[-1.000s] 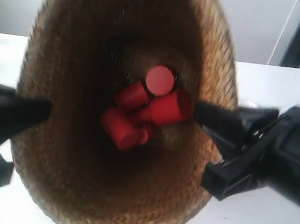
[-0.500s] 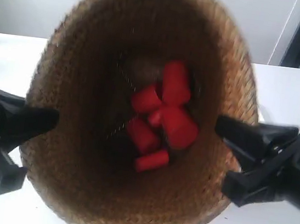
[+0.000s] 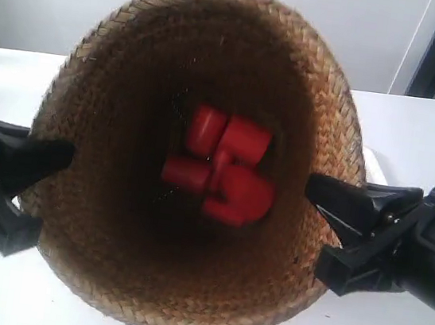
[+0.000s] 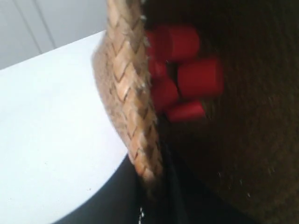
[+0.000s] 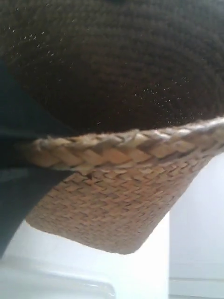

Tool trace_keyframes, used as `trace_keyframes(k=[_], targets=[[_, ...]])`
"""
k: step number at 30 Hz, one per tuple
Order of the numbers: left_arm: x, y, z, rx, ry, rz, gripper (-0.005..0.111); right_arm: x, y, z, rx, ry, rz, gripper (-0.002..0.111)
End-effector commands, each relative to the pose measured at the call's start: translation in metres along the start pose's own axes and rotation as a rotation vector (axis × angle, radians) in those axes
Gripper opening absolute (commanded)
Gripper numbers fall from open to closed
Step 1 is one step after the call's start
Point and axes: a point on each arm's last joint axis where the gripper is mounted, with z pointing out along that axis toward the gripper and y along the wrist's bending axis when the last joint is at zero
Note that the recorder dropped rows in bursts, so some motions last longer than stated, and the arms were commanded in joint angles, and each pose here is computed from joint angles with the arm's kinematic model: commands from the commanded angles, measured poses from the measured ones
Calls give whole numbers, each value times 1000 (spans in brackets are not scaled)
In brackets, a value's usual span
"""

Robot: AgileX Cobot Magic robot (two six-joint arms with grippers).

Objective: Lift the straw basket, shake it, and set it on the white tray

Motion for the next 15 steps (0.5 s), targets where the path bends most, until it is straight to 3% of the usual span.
trace_keyframes(k=[1,3,4,7,9,11,15], targets=[[-56,2,-32,20,-264,71,0,-61,17,-14,-28,-124,-63,0],[-67,0,-44,45,-305,97,0,-86,23,-28,-1,-103,-104,0],[-62,2,-43,19,-266,102,0,-85,22,-29,9,-87,-114,0],[-21,10,-20,-102,-57,43,0,-32,8,-9,23,27,-82,0],[-5,15,-8,-167,-46,34,0,-10,4,3,-21,-32,-58,0],[-15,14,-8,-165,-108,21,0,-21,7,5,-38,-97,-19,0],[-71,-1,-41,39,-320,71,0,-87,24,-20,-12,-116,-87,0]])
